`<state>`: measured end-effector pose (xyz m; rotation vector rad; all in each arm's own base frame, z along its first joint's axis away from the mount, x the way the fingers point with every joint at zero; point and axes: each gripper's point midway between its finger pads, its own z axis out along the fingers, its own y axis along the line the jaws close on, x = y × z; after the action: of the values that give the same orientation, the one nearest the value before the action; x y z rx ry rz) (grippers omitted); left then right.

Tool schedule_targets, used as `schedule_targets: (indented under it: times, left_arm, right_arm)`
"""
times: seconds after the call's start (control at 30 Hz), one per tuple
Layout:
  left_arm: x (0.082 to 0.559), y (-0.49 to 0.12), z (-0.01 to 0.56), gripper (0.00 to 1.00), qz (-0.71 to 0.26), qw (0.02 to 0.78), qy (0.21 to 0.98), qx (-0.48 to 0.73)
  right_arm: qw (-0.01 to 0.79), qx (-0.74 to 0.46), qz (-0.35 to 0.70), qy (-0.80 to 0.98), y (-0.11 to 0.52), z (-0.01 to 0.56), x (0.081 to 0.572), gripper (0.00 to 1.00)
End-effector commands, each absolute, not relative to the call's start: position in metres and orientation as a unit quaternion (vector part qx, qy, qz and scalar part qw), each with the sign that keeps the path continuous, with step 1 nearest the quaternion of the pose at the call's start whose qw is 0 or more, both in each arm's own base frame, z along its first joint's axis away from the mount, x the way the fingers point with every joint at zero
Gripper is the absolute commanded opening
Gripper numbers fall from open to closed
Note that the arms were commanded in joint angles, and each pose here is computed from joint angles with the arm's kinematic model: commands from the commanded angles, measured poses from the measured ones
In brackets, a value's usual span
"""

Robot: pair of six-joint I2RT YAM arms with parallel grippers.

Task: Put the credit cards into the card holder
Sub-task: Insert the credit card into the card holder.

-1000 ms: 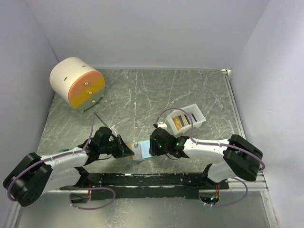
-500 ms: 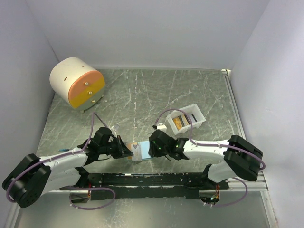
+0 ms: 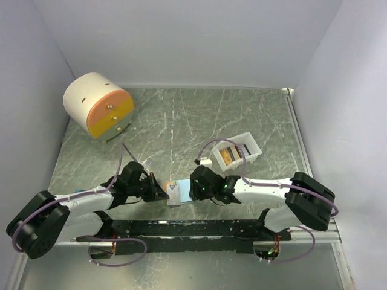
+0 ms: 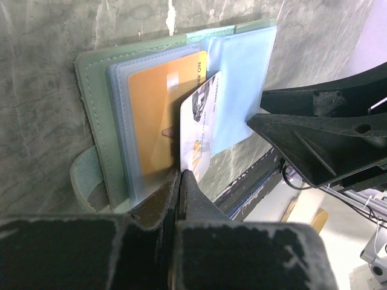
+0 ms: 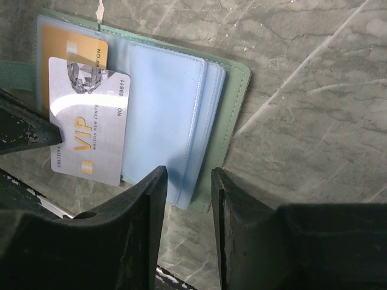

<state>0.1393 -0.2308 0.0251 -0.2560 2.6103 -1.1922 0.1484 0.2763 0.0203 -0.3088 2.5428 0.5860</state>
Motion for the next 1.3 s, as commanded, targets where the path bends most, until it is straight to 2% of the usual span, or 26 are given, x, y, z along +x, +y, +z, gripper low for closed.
schedule_targets:
  times: [0.0, 0.4, 0.77, 1.27]
  left_arm:
    - [0.154, -0.231, 0.026, 0.07, -0.393, 0.157, 0.902, -0.081]
    - [0.159, -0.221, 0.023, 0.07, -0.368, 0.173, 0.908, -0.099]
    - [0.155, -0.231, 0.018, 0.07, -0.389, 0.152, 0.904, -0.087]
    - [0.162, -0.228, 0.016, 0.07, -0.385, 0.172, 0.901, -0.100]
  right_arm:
    - [0.240, -0.117, 0.195, 0.944, 0.264, 0.008, 0.140, 0.36]
    - [0.240, -0.116, 0.195, 0.944, 0.262, 0.007, 0.139, 0.36]
    - [0.238, -0.117, 0.195, 0.944, 0.264, 0.006, 0.139, 0.36]
    - [0.235, -0.119, 0.198, 0.944, 0.267, 0.006, 0.139, 0.36]
